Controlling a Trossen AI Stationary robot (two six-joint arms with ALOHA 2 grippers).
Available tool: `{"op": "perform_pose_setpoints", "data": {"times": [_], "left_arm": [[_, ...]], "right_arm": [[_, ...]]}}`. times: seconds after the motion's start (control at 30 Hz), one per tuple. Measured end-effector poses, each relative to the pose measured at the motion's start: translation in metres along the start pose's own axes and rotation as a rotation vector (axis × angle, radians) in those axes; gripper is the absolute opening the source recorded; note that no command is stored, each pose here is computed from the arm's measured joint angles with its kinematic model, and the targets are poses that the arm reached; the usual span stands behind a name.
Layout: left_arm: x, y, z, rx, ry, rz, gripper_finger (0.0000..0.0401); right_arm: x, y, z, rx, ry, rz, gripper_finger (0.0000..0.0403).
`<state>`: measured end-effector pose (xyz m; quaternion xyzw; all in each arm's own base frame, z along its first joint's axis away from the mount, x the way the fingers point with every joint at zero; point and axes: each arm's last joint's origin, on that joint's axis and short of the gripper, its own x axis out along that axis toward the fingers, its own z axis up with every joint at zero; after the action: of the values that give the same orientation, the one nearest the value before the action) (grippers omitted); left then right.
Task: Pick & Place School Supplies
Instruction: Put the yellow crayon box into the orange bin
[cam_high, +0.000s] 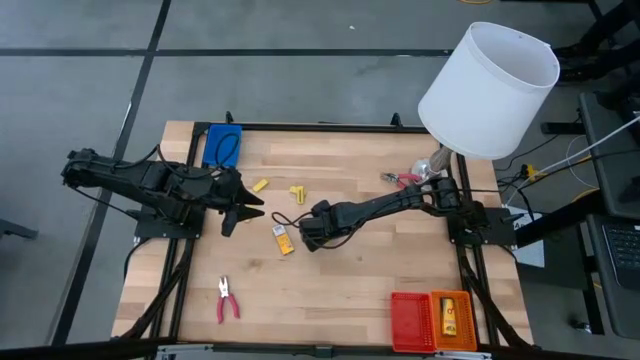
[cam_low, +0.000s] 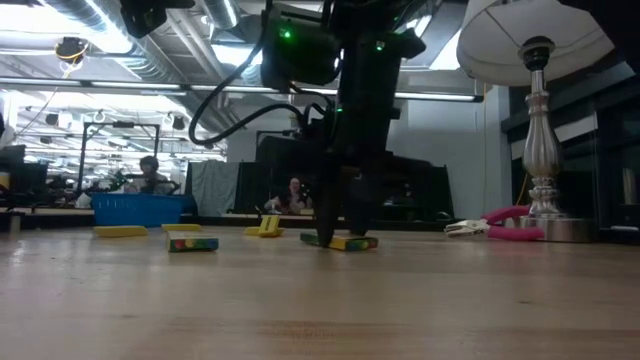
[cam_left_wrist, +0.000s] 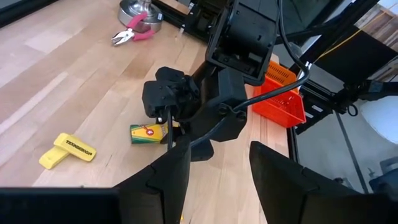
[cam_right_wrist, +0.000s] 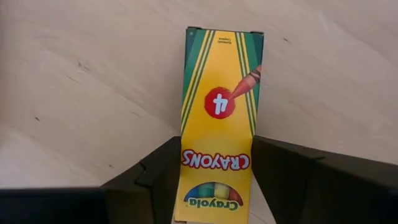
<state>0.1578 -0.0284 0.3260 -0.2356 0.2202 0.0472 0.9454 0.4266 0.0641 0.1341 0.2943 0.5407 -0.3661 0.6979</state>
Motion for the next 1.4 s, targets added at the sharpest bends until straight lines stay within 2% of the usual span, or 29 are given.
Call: {"op": "perform_pose_setpoints", "data": {"times": [0.23, 0.47, 0.67, 0.8, 0.93, 1.1, 1.17, 1.4], "left_arm": [[0.0, 0.0, 0.0, 0.017, 0.0, 0.0, 0.0164], [0.0, 0.0, 0.001, 0.056, -0.011, 0.0, 0.0164], [0.0, -0.001, 0.002, 0.088, -0.022, -0.004, 0.0163], [0.0, -0.002, 0.003, 0.108, -0.035, -0.011, 0.0166], [0.0, -0.002, 0.004, 0.137, -0.046, -0.017, 0.0165], [0.0, -0.002, 0.004, 0.157, -0.046, -0.016, 0.0164], [0.001, -0.002, 0.003, 0.158, -0.045, -0.016, 0.0166], [0.001, -0.003, 0.004, 0.169, -0.051, -0.029, 0.0168]], "right_arm": [[-0.006, -0.007, -0.007, -0.028, 0.06, -0.066, 0.0182], [-0.022, -0.024, -0.021, -0.101, 0.139, -0.228, 0.0178], [-0.044, -0.031, -0.048, -0.191, 0.204, -0.348, 0.0184], [-0.066, -0.034, -0.069, -0.2, 0.227, -0.385, 0.0184], [-0.1, -0.039, -0.089, -0.147, 0.22, -0.361, 0.0185], [-0.149, -0.049, -0.119, -0.019, 0.192, -0.26, 0.0185], [-0.165, -0.056, -0.134, 0.023, 0.193, -0.256, 0.0185], [-0.188, -0.063, -0.2, 0.123, 0.283, -0.265, 0.0185]]}}
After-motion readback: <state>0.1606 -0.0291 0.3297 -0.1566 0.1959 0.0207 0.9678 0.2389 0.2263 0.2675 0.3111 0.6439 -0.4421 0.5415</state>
